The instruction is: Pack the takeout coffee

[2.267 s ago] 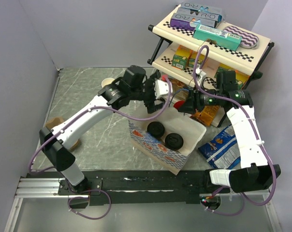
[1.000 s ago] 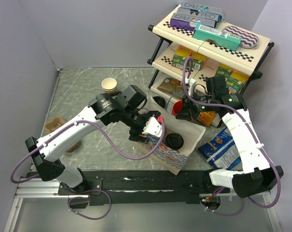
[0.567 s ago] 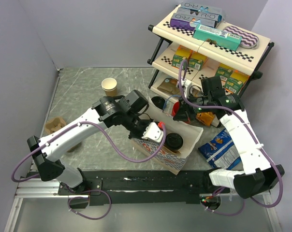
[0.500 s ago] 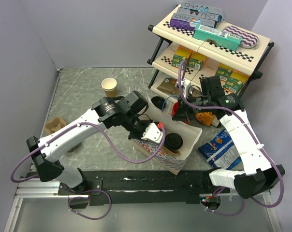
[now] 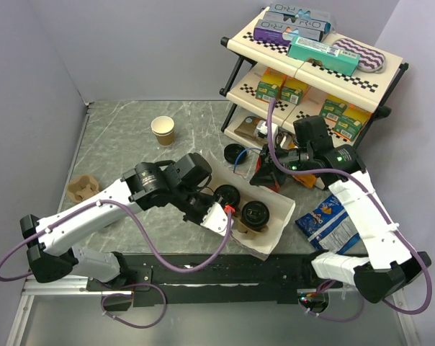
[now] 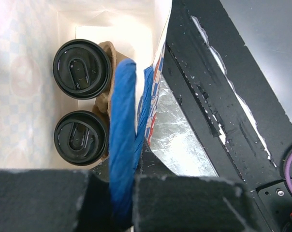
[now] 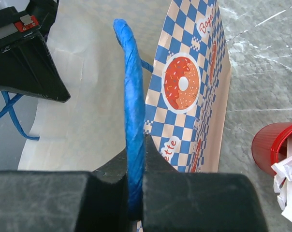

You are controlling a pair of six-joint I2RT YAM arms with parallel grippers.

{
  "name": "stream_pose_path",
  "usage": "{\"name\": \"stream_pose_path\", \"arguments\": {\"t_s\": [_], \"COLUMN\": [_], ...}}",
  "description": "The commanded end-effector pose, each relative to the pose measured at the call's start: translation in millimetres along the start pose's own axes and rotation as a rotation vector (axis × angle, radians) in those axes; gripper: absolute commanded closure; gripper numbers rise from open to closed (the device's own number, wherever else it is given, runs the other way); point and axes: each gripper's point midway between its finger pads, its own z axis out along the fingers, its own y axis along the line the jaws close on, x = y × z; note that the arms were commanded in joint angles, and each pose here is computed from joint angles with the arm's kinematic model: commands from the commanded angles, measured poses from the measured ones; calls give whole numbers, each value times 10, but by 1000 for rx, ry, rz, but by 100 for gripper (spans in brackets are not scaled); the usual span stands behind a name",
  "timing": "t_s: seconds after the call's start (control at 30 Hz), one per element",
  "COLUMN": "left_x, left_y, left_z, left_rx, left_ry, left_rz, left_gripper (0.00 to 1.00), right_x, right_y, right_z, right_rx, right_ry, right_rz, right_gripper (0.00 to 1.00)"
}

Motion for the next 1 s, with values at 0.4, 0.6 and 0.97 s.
{"name": "stream_pose_path", "arguments": {"t_s": [0.4, 0.6, 0.97], "left_x": [93, 192, 386], "left_y": [-1, -58, -60], "left_z": [-270, -330, -349], "left_rx": [-113, -130, -176], "left_ry": [79, 121, 193], "left_rz": [-58, -94, -132], "left_gripper": [99, 99, 69], "right_x": [-403, -484, -527], "right_y": [21, -5, -90], "right_z": [142, 254, 378], "right_rx": [-71, -91, -92], "right_ry": [-43, -39, -12], "right_rz": [-48, -51, -45], "right_gripper": [100, 100, 85]}}
